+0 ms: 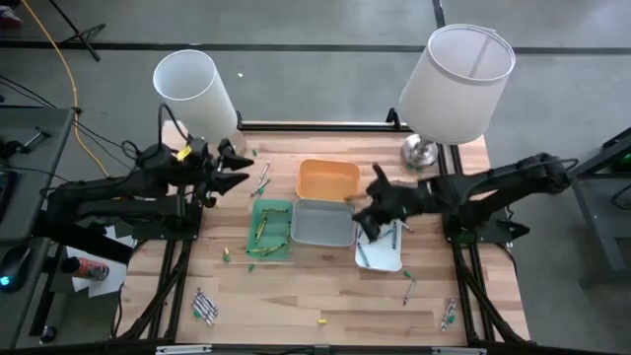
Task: Sort crayons
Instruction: Put the blue crayon into the white bin
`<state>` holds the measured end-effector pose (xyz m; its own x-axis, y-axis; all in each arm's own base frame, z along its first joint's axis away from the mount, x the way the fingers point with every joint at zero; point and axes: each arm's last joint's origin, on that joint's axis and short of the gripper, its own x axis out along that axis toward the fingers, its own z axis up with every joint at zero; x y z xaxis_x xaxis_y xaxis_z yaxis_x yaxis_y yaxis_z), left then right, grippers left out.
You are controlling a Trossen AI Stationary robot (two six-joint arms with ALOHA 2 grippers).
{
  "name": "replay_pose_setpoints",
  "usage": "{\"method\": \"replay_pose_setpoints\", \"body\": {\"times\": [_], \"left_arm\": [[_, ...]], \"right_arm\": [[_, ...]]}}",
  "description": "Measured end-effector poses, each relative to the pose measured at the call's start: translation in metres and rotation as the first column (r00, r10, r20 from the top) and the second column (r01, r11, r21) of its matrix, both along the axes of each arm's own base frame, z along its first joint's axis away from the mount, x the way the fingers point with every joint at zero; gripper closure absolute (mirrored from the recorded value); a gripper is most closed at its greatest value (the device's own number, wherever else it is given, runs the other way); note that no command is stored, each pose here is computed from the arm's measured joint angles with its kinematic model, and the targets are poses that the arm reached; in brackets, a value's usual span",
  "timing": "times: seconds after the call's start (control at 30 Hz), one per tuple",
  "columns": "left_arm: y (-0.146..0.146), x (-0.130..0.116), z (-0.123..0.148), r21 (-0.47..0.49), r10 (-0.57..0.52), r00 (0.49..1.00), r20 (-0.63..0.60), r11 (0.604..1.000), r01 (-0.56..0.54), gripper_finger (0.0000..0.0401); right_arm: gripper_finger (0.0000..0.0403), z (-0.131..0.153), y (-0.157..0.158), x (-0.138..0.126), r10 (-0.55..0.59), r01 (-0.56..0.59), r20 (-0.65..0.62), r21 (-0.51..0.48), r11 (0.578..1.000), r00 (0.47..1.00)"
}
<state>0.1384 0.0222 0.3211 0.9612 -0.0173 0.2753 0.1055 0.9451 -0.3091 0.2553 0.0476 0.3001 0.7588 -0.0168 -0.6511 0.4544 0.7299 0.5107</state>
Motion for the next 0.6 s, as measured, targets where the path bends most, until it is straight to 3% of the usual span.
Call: {"method": "replay_pose_setpoints", "body": {"times": [0.13, 0.33, 0.47, 0.6], "left_arm": [[0.000, 0.004, -0.014, -0.101, -0.014, 0.999, 0.029, 0.995, 0.016, 0.0206], [0.002, 0.008, -0.023, -0.184, 0.035, 0.999, -0.039, 0.982, -0.042, 0.0206], [0.004, 0.010, -0.024, -0.200, 0.097, 0.994, -0.043, 0.974, -0.104, 0.0206], [0.006, 0.010, -0.024, -0.211, 0.147, 0.988, -0.043, 0.965, -0.153, 0.0206]], "right_arm": [[0.0402, -0.014, 0.031, -0.018, -0.074, 0.072, -0.083, -0.021, 0.997, 0.994], [0.0402, -0.067, 0.052, -0.048, -0.203, 0.208, -0.141, 0.022, 0.978, 0.969], [0.0402, -0.092, 0.049, -0.051, -0.317, 0.331, -0.106, 0.152, 0.931, 0.942], [0.0402, -0.101, 0.045, -0.054, -0.438, 0.445, -0.083, 0.199, 0.873, 0.895]]}}
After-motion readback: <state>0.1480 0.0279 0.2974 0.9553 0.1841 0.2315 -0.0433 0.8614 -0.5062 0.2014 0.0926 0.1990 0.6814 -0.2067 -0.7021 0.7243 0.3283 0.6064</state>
